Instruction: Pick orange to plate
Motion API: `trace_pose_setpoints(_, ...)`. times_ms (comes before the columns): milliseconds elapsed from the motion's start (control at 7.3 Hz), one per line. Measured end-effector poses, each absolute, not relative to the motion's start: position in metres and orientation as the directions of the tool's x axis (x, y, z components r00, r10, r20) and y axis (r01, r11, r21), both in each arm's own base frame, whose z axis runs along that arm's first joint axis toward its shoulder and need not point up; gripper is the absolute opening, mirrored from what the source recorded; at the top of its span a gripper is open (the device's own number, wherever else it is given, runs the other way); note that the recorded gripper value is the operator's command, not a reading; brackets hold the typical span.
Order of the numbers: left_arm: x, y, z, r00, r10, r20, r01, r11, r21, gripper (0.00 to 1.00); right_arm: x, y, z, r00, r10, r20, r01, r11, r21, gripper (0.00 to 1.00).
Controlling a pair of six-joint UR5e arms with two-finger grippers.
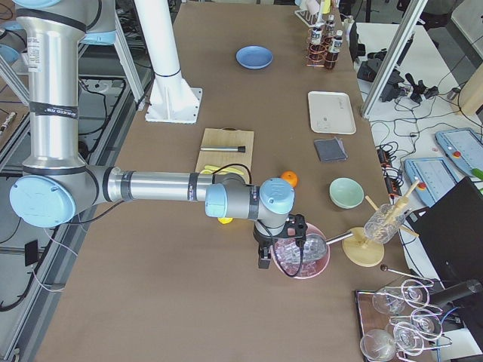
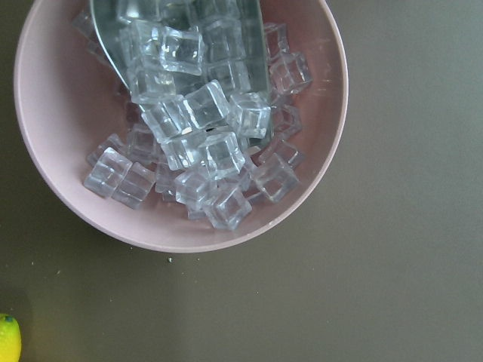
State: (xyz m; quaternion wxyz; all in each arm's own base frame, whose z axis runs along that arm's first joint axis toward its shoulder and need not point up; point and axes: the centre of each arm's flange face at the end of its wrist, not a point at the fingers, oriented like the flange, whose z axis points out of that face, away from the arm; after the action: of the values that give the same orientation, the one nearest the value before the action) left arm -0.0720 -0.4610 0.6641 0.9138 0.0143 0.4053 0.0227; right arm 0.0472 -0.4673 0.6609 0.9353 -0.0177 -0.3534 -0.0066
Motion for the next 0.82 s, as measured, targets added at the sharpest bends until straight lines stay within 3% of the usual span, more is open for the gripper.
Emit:
trace_pose_setpoints(411,-0.071,-0.416,0.688,0.674,0.159,-0.721,-0.043,0.983,0.177,0.98,0.047,-0.465,0.663,0.748,-0.001,0.664,0.028,0.999,-0.03,1.0)
trace_pose_setpoints(822,-0.069,-0.412,0.698,0.674,0.178,-0.717,-0.042,0.978,0.204,0.98,0.047,-0.464,0.664,0.748,0.0,0.664,0.029,0.999,-0.033,1.0)
